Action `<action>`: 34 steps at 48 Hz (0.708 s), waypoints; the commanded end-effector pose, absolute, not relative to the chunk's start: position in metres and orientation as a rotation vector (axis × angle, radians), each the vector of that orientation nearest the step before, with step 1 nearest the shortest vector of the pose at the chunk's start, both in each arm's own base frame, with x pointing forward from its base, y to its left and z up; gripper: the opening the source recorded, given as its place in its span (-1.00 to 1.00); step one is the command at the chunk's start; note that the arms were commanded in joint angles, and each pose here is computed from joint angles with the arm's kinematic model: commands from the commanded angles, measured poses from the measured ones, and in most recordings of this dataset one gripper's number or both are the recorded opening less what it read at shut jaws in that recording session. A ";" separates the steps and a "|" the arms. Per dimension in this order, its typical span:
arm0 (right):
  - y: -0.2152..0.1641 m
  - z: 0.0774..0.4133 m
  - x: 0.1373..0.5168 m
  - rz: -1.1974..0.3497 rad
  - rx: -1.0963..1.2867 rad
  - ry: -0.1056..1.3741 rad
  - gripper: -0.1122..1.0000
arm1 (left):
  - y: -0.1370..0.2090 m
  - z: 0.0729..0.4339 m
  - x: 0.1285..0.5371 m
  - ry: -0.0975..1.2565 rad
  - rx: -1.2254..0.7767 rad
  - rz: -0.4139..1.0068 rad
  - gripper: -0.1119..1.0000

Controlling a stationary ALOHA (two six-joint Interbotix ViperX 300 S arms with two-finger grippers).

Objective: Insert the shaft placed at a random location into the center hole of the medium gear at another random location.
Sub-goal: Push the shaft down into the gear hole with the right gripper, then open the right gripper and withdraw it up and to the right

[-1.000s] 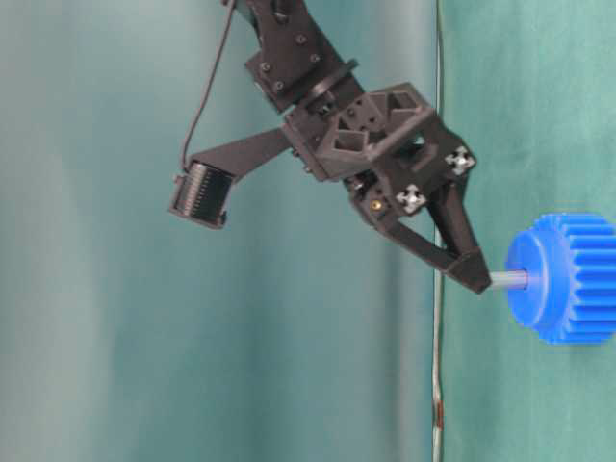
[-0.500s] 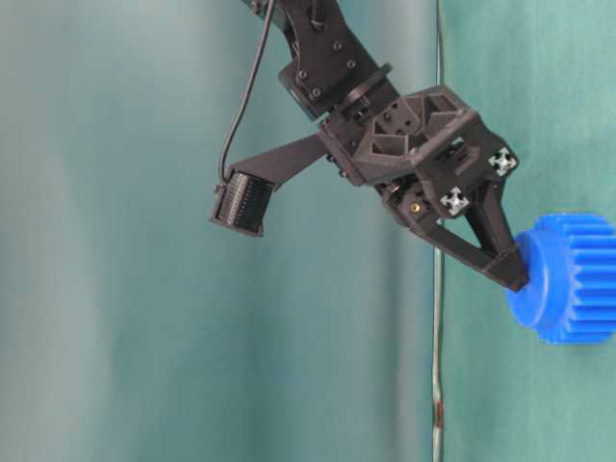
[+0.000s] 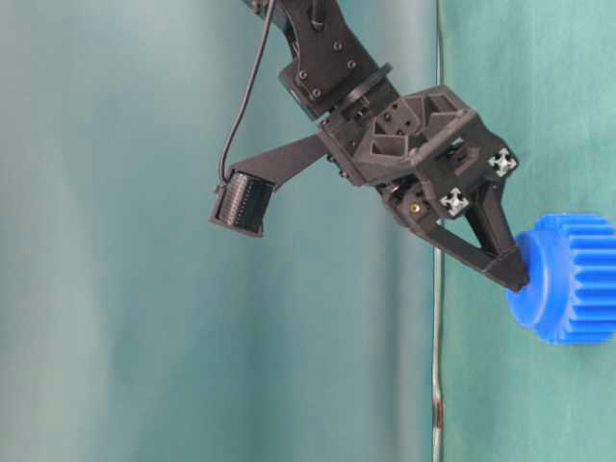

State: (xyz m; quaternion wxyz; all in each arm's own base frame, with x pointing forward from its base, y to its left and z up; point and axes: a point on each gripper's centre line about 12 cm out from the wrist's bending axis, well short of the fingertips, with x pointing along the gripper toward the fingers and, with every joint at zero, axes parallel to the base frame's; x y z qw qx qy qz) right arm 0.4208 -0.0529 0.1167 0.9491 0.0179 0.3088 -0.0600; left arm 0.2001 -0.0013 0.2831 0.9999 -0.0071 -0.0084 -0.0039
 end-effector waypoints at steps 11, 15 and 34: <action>-0.053 0.150 0.428 -0.127 0.045 0.532 0.64 | -0.002 0.293 0.203 -0.040 -0.014 -0.010 -0.80; -0.053 0.164 0.426 -0.126 0.039 0.501 0.75 | -0.002 0.292 0.203 -0.038 -0.013 -0.010 -0.80; -0.050 0.223 0.406 -0.118 0.009 0.418 0.66 | -0.002 0.292 0.203 -0.034 -0.013 -0.010 -0.80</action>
